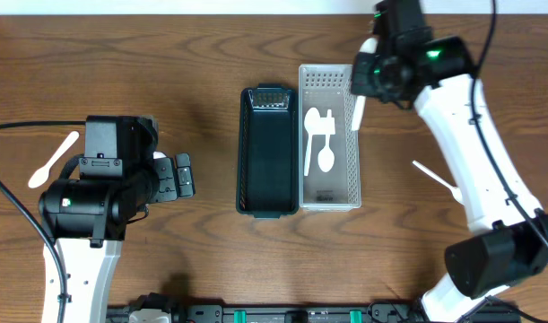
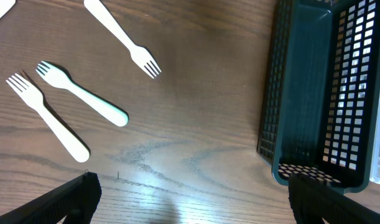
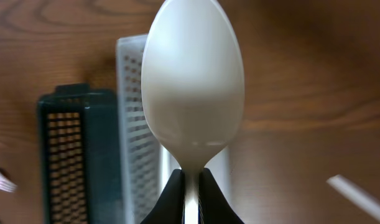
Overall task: Pack container
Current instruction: 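Carry the spoon left and release it into the white basket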
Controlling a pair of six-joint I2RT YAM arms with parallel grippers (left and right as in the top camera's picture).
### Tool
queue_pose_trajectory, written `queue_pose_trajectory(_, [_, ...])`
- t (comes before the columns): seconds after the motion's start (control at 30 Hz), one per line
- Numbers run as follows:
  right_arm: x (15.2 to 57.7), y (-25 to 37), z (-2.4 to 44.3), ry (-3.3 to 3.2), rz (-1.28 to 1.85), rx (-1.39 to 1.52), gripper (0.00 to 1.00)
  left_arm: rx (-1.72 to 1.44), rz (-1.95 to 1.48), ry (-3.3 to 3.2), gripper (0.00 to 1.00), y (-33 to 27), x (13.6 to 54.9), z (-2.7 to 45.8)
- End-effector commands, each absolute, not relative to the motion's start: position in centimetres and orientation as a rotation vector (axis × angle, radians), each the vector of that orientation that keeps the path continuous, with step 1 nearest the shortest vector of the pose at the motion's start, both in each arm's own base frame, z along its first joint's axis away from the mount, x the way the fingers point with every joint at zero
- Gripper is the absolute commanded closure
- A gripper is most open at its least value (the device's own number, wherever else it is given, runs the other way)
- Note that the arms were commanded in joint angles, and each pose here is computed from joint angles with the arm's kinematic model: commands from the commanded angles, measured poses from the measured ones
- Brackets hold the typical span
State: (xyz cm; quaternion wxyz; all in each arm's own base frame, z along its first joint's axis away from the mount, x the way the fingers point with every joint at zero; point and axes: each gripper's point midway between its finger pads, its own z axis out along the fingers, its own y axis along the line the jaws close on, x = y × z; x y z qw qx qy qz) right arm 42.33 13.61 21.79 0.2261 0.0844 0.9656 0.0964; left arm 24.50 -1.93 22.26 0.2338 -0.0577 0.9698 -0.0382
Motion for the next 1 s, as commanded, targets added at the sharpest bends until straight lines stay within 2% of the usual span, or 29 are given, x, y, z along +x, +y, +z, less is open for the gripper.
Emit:
queue_pose_trajectory(0.0, [42.1,14.9,18.1,2.728,0.248,0.431,0.99,-0.137,-0.085,2.654,0.02,-1.8,24.5,22.7])
queue_pose_trajectory(0.27, [39.5,17.5,8.4,3.025,0.059,0.218,0.99,-0.137,-0.084,2.653,0.02,-1.8,24.6,22.7])
queue_pose_trajectory(0.4, [38.6,18.5,6.3,3.081,0.017,0.137,0.98,-0.137,-0.084,2.653,0.02,-1.8,24.6,22.7])
queue_pose_trajectory(0.47, [38.7,18.8,6.4,3.072,0.022,0.126,0.96,-0.137,-0.084,2.653,0.02,-1.8,24.6,22.7])
queue_pose_trajectory(0.53, [39.0,18.9,6.7,3.059,0.034,0.125,0.80,-0.137,-0.084,2.653,0.02,-1.8,24.6,22.7])
queue_pose_trajectory(0.6, [39.2,18.9,6.8,3.053,0.039,0.129,0.72,-0.137,-0.084,2.654,0.02,-1.8,24.5,22.7])
queue_pose_trajectory(0.8, [40.5,18.0,8.4,3.023,0.056,0.089,0.71,-0.137,-0.084,2.653,0.02,-1.8,24.6,22.7])
queue_pose_trajectory(0.97, [43.0,16.2,13.7,2.929,0.076,0.058,0.69,-0.137,-0.084,2.653,0.02,-1.8,24.6,22.7])
